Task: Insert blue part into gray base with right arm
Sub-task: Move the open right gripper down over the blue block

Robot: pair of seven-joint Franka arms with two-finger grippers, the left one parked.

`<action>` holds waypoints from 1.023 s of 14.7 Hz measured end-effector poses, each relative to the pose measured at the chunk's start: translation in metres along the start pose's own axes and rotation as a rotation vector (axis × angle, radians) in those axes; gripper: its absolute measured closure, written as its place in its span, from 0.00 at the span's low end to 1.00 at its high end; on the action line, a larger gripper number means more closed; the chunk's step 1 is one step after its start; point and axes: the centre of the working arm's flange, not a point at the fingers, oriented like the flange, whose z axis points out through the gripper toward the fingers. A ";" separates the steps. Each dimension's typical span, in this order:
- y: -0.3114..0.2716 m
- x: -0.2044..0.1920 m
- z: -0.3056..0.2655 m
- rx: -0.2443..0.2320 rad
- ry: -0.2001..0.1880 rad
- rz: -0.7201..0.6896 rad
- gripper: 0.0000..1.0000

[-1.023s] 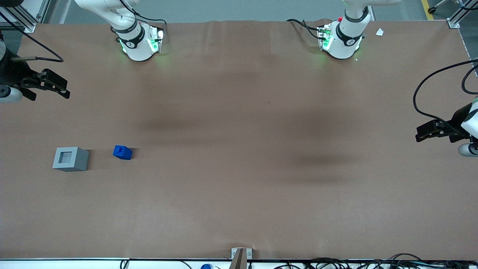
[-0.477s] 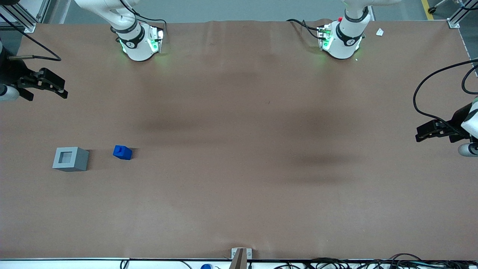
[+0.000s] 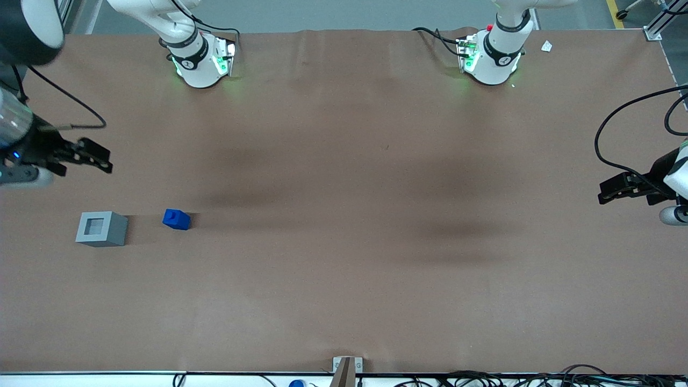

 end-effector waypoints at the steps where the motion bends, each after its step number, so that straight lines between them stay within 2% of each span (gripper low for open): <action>1: 0.000 0.007 0.018 -0.002 -0.012 0.000 0.00; 10: 0.014 0.026 0.149 -0.011 -0.080 0.024 0.00; 14: 0.013 0.021 0.213 -0.017 -0.025 0.028 0.00; 15: 0.012 0.018 0.227 -0.018 -0.021 0.032 0.00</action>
